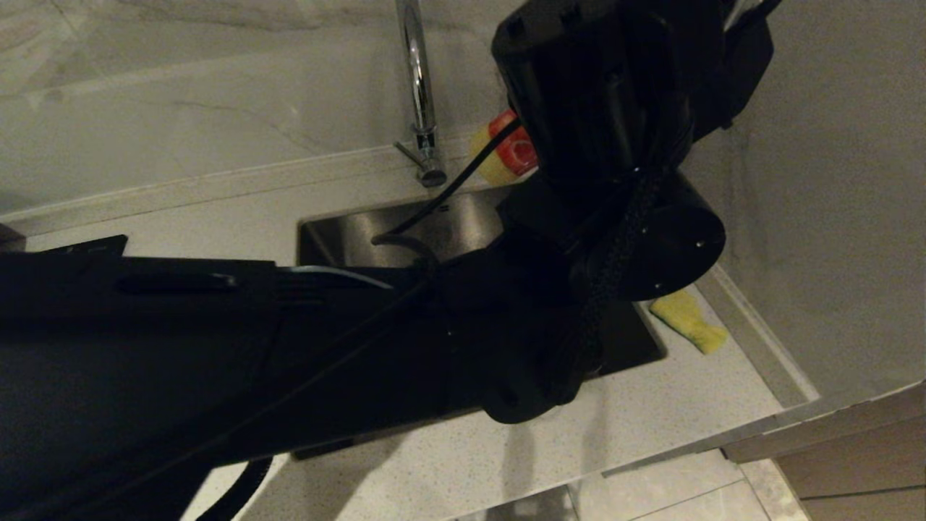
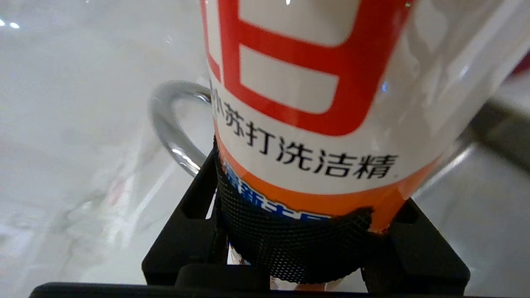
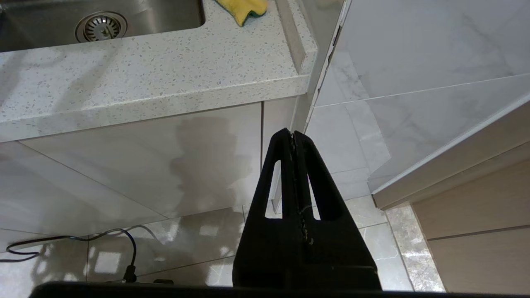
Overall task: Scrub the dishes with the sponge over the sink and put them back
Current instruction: Place the dish soap on the table
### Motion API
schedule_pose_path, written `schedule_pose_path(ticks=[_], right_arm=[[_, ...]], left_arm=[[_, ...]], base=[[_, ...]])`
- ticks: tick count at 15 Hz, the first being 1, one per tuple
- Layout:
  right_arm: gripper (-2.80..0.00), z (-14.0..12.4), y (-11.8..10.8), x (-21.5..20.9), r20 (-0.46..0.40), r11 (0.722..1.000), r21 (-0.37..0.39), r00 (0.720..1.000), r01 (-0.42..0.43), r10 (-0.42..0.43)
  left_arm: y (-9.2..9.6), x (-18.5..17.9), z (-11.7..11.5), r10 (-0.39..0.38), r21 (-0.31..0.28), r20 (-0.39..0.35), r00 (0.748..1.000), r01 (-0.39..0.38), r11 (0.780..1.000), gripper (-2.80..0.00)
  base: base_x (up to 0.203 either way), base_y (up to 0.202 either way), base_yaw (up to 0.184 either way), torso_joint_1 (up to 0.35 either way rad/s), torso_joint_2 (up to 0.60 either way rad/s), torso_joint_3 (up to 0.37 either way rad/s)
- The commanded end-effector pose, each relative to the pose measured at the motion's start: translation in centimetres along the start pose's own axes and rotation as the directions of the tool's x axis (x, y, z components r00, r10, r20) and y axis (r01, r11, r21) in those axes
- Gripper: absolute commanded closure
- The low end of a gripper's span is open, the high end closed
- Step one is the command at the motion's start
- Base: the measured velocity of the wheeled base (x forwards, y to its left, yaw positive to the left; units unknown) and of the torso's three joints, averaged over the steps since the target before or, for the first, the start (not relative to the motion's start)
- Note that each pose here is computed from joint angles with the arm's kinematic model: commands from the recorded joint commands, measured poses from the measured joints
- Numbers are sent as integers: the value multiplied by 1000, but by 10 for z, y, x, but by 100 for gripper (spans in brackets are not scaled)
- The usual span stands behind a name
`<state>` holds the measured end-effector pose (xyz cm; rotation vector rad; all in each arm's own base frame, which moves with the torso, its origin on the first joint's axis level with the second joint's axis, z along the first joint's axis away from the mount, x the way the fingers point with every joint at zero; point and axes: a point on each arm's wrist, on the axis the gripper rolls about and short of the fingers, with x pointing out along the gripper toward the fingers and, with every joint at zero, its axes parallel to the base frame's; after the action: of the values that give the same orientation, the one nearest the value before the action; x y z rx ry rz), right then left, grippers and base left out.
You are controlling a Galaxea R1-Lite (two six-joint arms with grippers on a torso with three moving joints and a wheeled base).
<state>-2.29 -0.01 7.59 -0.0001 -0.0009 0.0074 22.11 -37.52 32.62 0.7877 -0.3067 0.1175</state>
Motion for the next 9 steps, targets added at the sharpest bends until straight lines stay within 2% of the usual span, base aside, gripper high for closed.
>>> schedule_pose_path(ticks=[1,4,6,9], right_arm=[[0,0,0,0,1,1000,0,1000,0,0],[0,0,0,0,2,1000,0,1000,-1,1],[0,0,0,0,2,1000,0,1000,0,0],[0,0,0,0,2,1000,0,1000,0,0]], left_arm=[[36,-4,10,25,-68,65,998,-21,997,0],[59,-5,14,41,-112,104,994,-30,993,0],[82,-6,15,29,-151,104,994,-13,988,0],[122,-10,17,33,-231,163,986,5,973,0]], base=[[0,0,0,0,0,0],[0,0,0,0,0,0],[0,0,0,0,0,0],[0,0,0,0,0,0]])
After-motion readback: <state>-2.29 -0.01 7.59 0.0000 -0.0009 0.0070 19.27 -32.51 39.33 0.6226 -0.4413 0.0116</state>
